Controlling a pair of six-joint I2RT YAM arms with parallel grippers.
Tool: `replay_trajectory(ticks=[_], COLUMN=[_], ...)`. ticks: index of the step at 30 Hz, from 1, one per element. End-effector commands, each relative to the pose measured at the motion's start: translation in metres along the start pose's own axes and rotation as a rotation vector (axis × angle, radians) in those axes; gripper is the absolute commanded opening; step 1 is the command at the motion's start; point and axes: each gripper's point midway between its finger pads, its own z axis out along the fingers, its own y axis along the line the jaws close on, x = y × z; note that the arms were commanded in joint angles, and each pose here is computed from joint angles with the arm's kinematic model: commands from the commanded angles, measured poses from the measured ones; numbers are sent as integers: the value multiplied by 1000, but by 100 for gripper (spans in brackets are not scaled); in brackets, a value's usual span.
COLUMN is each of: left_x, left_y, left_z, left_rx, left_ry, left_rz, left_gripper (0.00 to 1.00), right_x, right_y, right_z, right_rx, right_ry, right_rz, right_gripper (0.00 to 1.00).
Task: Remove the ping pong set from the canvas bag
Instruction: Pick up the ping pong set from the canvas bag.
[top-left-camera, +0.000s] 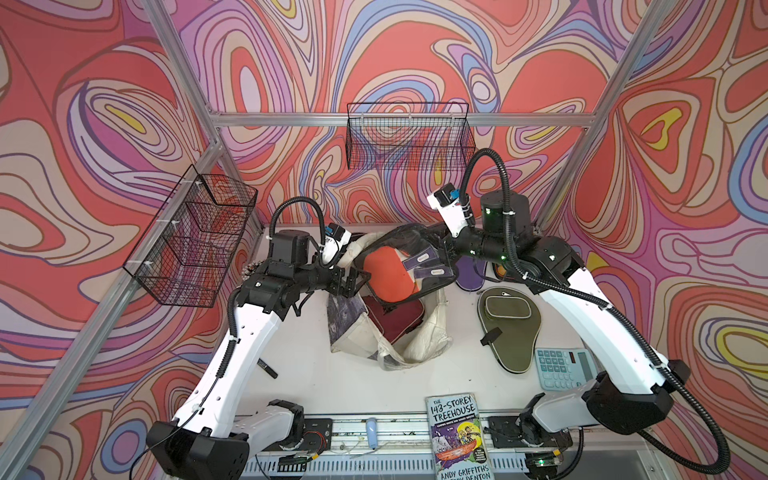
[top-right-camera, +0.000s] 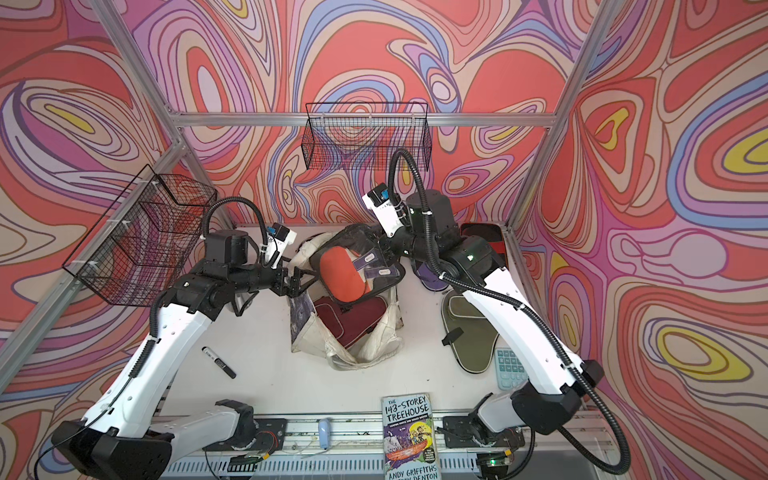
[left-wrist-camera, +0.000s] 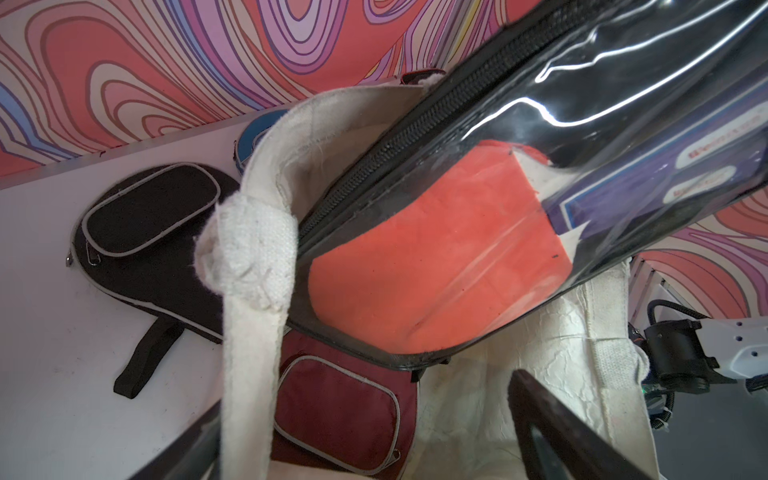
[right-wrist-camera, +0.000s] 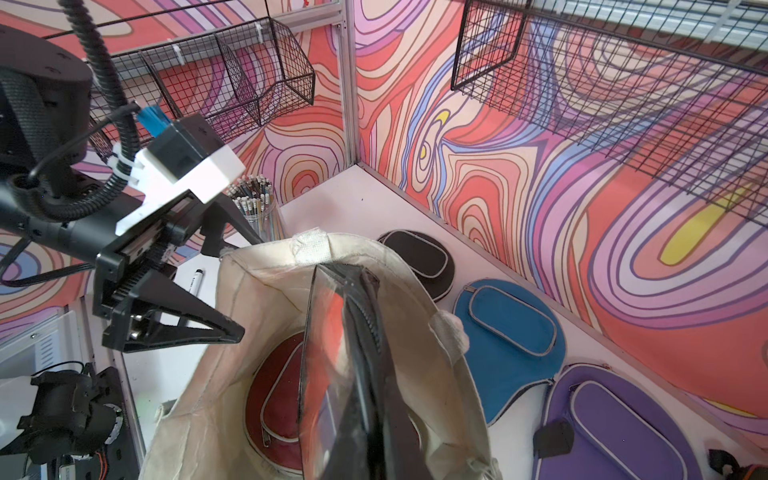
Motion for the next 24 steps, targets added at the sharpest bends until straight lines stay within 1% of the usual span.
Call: replay_trajectory(ticks=[1, 4, 8, 14, 19, 24], left_x=[-4, -4, -8, -15, -21, -31], left_y=[-5, 0, 5, 9, 1, -12], left_z=[-6, -8, -13, -17, -19, -24], left_rx=[29, 31, 35, 51, 126, 233], left_ry=[-13, -23, -40, -58, -97, -187], left_rz=[44, 44, 54, 88, 118, 128], left_gripper=[96, 97, 98, 99, 100, 99], right_x=[-68, -80, -95, -107, -110, -109], right_y=[11, 15, 23, 36, 37, 36], right_z=[-43, -54, -67, -81, -87, -82], right_rx=[-25, -28, -71, -153, -175, -206], right_ry=[-256, -306, -367, -413, -427, -435], right_rz=[-117, -156, -198, -250, -272, -267], right_gripper=[0, 0, 0, 0, 0, 0])
